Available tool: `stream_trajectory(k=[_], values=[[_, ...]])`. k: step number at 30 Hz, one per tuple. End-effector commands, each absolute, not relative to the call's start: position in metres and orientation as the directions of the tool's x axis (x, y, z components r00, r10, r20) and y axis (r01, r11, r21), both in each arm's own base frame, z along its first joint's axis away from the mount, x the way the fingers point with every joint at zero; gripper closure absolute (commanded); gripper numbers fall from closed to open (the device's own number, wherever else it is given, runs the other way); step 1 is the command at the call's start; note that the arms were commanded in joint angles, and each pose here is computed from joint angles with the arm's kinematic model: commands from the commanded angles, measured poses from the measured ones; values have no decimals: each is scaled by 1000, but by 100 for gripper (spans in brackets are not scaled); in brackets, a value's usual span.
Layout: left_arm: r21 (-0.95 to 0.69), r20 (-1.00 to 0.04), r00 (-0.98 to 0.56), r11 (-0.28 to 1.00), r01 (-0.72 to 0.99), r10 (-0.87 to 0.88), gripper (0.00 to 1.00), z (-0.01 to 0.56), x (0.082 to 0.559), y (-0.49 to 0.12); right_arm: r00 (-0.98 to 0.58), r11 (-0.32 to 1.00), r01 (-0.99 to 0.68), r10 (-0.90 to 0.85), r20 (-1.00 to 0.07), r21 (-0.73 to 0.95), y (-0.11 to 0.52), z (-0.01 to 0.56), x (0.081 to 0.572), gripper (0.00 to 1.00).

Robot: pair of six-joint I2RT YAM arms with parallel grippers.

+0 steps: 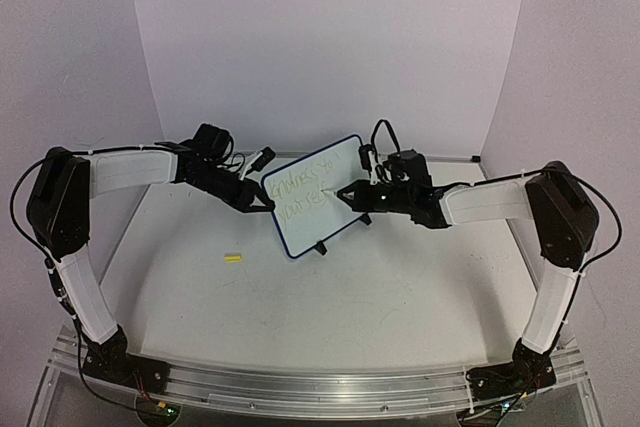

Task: Write a sentence on the whiteboard
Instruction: Write on the whiteboard with the whiteboard marker without the cap.

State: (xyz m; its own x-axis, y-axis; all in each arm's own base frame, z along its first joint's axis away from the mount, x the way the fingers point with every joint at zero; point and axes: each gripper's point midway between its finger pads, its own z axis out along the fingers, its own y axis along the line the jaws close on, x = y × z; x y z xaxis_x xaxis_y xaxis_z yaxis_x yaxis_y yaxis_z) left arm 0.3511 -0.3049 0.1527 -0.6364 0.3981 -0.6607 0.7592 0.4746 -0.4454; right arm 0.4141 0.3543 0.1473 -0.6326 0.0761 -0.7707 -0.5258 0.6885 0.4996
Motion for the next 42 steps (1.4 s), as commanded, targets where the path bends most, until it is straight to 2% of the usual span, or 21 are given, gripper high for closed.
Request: stream_trajectory(k=[1, 21, 33, 42], values=[[-412, -692, -600, 463, 785, 401, 100, 165, 360, -310, -601, 738, -486, 107, -792, 468, 347, 156, 428, 100], [-415, -693, -600, 460, 785, 400, 100, 166, 360, -311, -593, 749, -475, 115, -797, 462, 342, 161, 427, 100], [-427, -695, -604, 451, 784, 391, 100, 168, 359, -312, -562, 657, -582, 100, -821, 479, 326, 203, 400, 100], [-431, -690, -609, 454, 780, 390, 100, 167, 359, -312, -565, 558, -669, 47, -824, 491, 303, 206, 395, 100]])
